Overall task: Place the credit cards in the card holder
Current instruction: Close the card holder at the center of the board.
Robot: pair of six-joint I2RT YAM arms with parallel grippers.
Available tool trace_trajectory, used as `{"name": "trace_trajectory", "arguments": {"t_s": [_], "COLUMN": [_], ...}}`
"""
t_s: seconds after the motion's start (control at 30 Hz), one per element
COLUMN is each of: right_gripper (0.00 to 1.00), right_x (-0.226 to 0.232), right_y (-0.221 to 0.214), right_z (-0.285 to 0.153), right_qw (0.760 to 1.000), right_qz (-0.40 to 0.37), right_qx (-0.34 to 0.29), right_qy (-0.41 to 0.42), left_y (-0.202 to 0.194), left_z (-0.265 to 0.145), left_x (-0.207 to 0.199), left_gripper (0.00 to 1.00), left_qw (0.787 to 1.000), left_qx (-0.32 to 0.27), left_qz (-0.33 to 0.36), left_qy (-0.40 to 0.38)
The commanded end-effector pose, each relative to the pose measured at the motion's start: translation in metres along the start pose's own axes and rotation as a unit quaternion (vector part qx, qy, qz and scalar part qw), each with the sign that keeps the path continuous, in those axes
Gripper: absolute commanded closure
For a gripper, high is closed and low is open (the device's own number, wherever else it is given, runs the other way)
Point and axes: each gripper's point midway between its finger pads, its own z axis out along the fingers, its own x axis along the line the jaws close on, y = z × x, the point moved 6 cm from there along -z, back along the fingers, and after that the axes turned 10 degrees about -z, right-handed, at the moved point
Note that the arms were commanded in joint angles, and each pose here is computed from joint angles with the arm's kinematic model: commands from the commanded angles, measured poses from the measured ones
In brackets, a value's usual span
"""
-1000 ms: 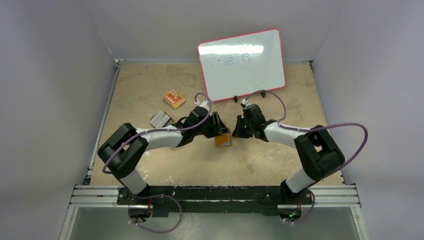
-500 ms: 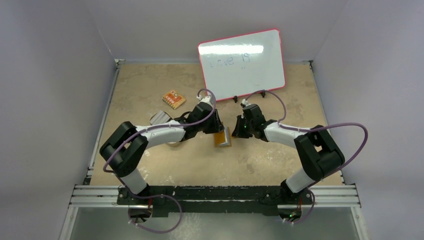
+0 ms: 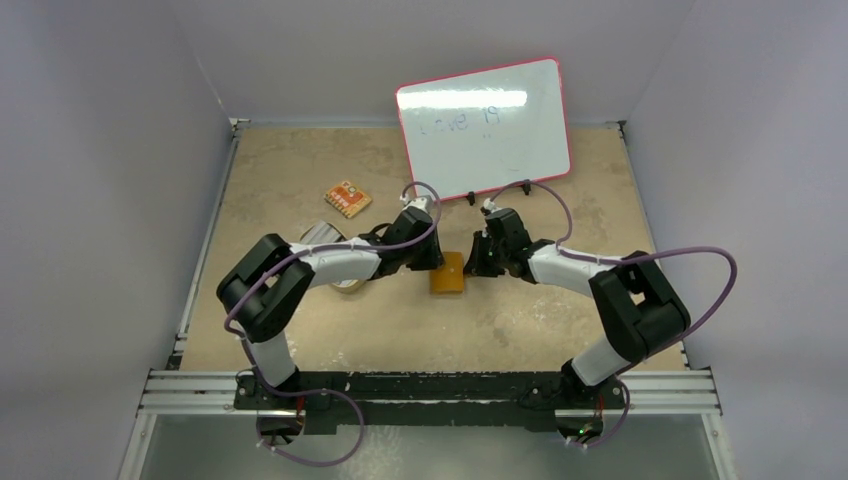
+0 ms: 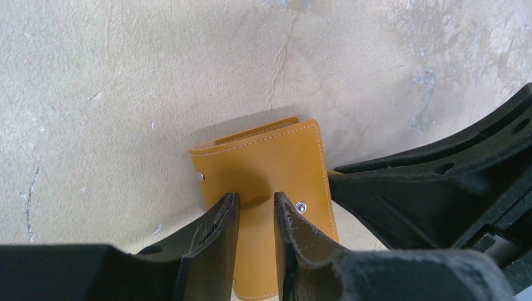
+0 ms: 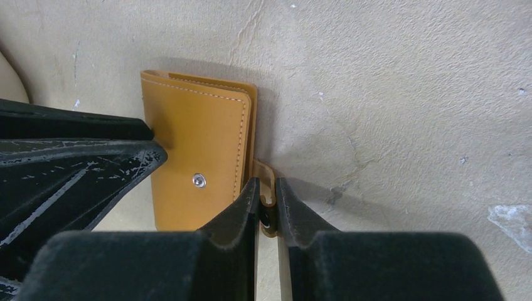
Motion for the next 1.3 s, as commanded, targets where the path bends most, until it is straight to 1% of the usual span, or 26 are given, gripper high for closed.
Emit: {"name": "trace_trajectory", "arguments": {"t_s": [0.0, 0.1, 0.2, 0.37, 0.5, 0.6, 0.73, 0.87, 1.03, 1.27], "right_gripper": [0.83, 0.79, 0.74, 0.74, 0.73, 0.70, 0.71, 0.68, 0.68, 0.70], "right_x": [0.014, 0.017, 0.021, 0.021, 0.021, 0.018, 0.016, 0.014, 0.010, 0.002], "right_y": [0.023, 0.026, 0.028, 0.031, 0.030, 0.028, 0.027, 0.026, 0.020, 0.014], "right_z": [-0.015, -0.021, -0.027, -0.032, -0.035, -0.038, -0.041, -0.034, -0.025, -0.019], "right_qw": [0.999, 0.999, 0.998, 0.999, 0.999, 0.999, 0.999, 0.999, 1.000, 1.000], "right_qz": [-0.004, -0.005, -0.004, -0.002, 0.000, 0.003, 0.001, -0.007, 0.001, 0.003], "right_qx": [-0.035, -0.038, -0.042, -0.045, -0.045, -0.043, -0.048, -0.037, -0.024, -0.013], "right_qy": [0.019, 0.025, 0.036, 0.030, 0.025, 0.014, 0.010, 0.003, -0.005, -0.027], "left_y": [0.007, 0.005, 0.005, 0.006, 0.003, 0.002, 0.005, 0.008, 0.005, -0.001], "left_z": [0.006, 0.007, 0.006, 0.004, 0.005, 0.004, -0.005, -0.013, -0.014, -0.007], "left_x": [-0.004, -0.001, 0.005, 0.012, 0.013, 0.009, -0.007, -0.023, -0.034, -0.030], "left_gripper": [0.74, 0.75, 0.77, 0.78, 0.78, 0.78, 0.78, 0.78, 0.78, 0.80], "left_qw": [1.000, 1.000, 0.999, 0.997, 0.997, 0.998, 0.999, 1.000, 0.999, 0.999], "left_qx": [-0.011, -0.008, -0.009, -0.008, -0.001, 0.009, 0.012, 0.009, 0.021, 0.029], "left_qz": [0.022, 0.023, 0.026, 0.033, 0.038, 0.039, 0.022, 0.006, -0.002, 0.001], "left_qy": [0.005, 0.011, 0.033, 0.063, 0.065, 0.057, 0.024, -0.006, -0.042, -0.031]}}
